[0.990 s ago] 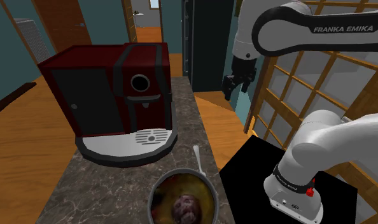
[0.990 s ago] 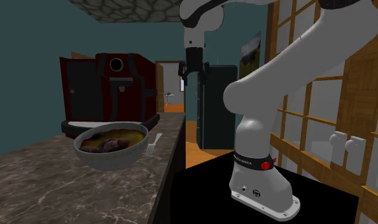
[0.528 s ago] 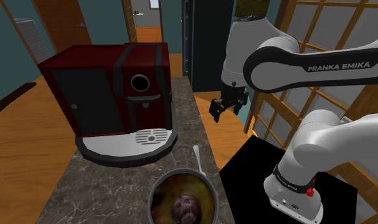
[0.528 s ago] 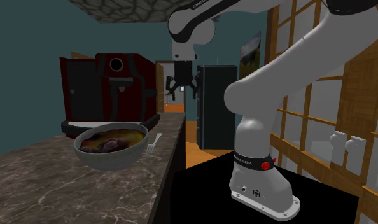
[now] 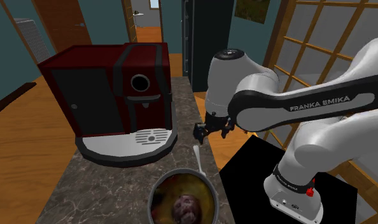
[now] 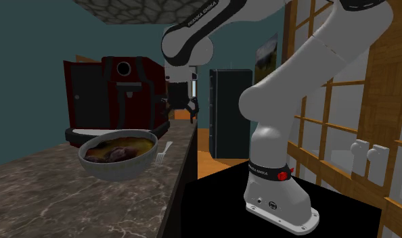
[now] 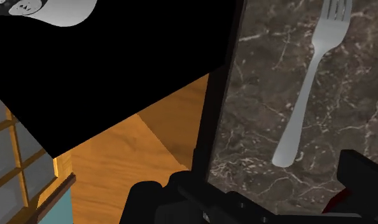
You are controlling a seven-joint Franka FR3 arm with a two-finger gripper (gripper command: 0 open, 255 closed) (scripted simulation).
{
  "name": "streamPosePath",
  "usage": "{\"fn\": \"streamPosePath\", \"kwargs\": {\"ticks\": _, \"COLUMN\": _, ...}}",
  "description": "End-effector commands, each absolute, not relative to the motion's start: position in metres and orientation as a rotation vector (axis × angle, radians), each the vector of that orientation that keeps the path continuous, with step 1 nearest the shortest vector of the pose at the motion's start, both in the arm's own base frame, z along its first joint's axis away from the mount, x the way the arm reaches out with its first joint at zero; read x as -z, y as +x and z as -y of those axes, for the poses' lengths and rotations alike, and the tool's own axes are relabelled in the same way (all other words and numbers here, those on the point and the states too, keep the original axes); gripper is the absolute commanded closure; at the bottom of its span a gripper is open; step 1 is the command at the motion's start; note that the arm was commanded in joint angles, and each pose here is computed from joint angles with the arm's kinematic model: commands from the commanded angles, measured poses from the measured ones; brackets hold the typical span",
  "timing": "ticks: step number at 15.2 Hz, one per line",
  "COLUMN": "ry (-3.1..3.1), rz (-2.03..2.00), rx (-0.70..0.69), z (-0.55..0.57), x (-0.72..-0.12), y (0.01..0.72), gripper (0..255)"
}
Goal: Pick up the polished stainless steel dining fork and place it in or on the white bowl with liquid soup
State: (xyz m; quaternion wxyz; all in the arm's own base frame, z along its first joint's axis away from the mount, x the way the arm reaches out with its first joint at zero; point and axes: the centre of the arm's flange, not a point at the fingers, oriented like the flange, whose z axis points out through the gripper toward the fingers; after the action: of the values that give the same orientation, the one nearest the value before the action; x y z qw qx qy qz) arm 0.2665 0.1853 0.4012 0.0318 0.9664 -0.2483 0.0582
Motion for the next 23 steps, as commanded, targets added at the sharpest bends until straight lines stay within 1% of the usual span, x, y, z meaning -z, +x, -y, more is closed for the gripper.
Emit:
{"fn": "streamPosePath", "kwargs": {"ticks": 1, "ry": 2.962, "rz": 0.828, "rx": -0.190, "z": -0.207, "x": -0.384, "y": 0.263, "gripper": 0}}
{"fn": "streamPosePath", "kwargs": {"ticks": 5, "ry": 2.931, "rz": 0.943, "rx": -0.208, "z": -0.247, "x": -0.350, "y": 0.268, "gripper": 0}}
{"fn": "streamPosePath", "kwargs": {"ticks": 13, "ry": 2.930, "rz": 0.945, "rx": -0.208, "z": -0.244, "x": -0.310, "y": 0.273, "gripper": 0}}
{"fn": "streamPosePath", "kwargs": {"ticks": 21, "ry": 2.930, "rz": 0.945, "rx": -0.208, "z": -0.244, "x": -0.310, "y": 0.273, "gripper": 0}}
{"fn": "streamPosePath", "kwargs": {"ticks": 22, "ry": 2.930, "rz": 0.945, "rx": -0.208, "z": -0.244, "x": -0.310, "y": 0.273, "gripper": 255}}
{"fn": "streamPosePath", "kwargs": {"ticks": 23, "ry": 2.930, "rz": 0.945, "rx": -0.208, "z": -0.244, "x": -0.310, "y": 0.273, "gripper": 255}}
